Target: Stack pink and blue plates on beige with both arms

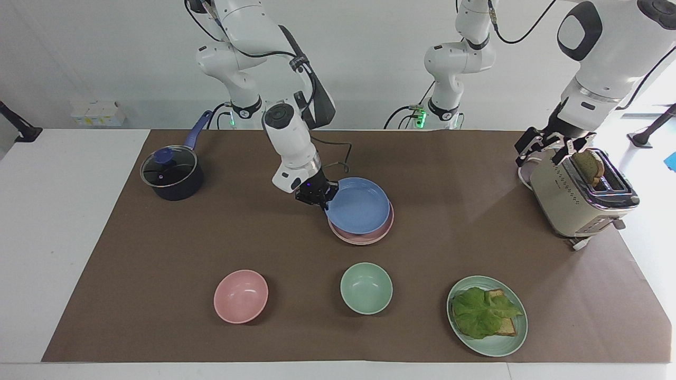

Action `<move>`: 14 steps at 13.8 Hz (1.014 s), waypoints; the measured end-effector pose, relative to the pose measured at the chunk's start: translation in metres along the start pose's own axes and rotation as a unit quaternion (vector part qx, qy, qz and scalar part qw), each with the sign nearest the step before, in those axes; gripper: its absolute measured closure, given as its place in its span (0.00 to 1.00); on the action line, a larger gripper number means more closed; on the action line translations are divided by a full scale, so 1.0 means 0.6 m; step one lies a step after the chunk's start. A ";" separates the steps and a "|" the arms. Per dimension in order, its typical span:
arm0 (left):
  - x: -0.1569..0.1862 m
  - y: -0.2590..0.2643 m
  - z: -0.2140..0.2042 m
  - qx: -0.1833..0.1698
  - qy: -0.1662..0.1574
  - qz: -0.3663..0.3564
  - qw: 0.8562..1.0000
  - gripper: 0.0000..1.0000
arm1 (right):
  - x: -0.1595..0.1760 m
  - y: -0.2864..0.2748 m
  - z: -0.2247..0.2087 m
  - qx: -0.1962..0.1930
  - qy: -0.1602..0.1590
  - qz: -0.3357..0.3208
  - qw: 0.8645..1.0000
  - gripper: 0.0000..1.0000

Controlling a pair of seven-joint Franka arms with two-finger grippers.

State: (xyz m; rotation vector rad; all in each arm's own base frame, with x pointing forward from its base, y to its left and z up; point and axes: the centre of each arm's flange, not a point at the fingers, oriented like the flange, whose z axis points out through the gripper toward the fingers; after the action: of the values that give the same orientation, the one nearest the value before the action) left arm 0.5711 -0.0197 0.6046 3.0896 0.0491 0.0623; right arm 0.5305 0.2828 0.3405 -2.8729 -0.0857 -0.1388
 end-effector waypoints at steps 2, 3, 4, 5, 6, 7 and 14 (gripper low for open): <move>0.000 0.000 0.000 0.000 0.000 0.000 1.000 0.00 | -0.001 -0.001 0.004 -0.001 -0.002 -0.001 1.000 0.96; 0.000 0.000 0.000 0.000 0.000 0.000 1.000 0.00 | 0.000 -0.001 0.004 0.000 -0.001 0.000 1.000 0.96; 0.000 0.000 0.000 0.000 0.000 0.000 1.000 0.00 | 0.002 -0.001 0.002 0.000 0.001 0.000 1.000 0.96; 0.000 0.000 0.000 0.000 0.000 0.000 1.000 0.00 | 0.004 -0.001 0.000 0.001 0.006 0.000 1.000 0.96; 0.000 0.000 0.000 0.000 0.000 0.000 1.000 0.00 | 0.007 -0.002 -0.002 0.002 0.011 0.000 1.000 0.96; 0.000 0.000 0.000 0.000 0.000 0.000 1.000 0.00 | 0.008 -0.002 -0.002 0.003 0.012 0.001 1.000 0.96; 0.000 0.000 0.000 0.000 0.000 0.000 1.000 0.00 | 0.016 0.000 0.007 0.013 0.018 0.016 1.000 0.96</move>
State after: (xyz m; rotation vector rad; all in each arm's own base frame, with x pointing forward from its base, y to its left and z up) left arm 0.5711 -0.0197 0.6046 3.0896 0.0491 0.0623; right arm 0.5406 0.2843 0.3375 -2.8419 -0.0331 -0.1827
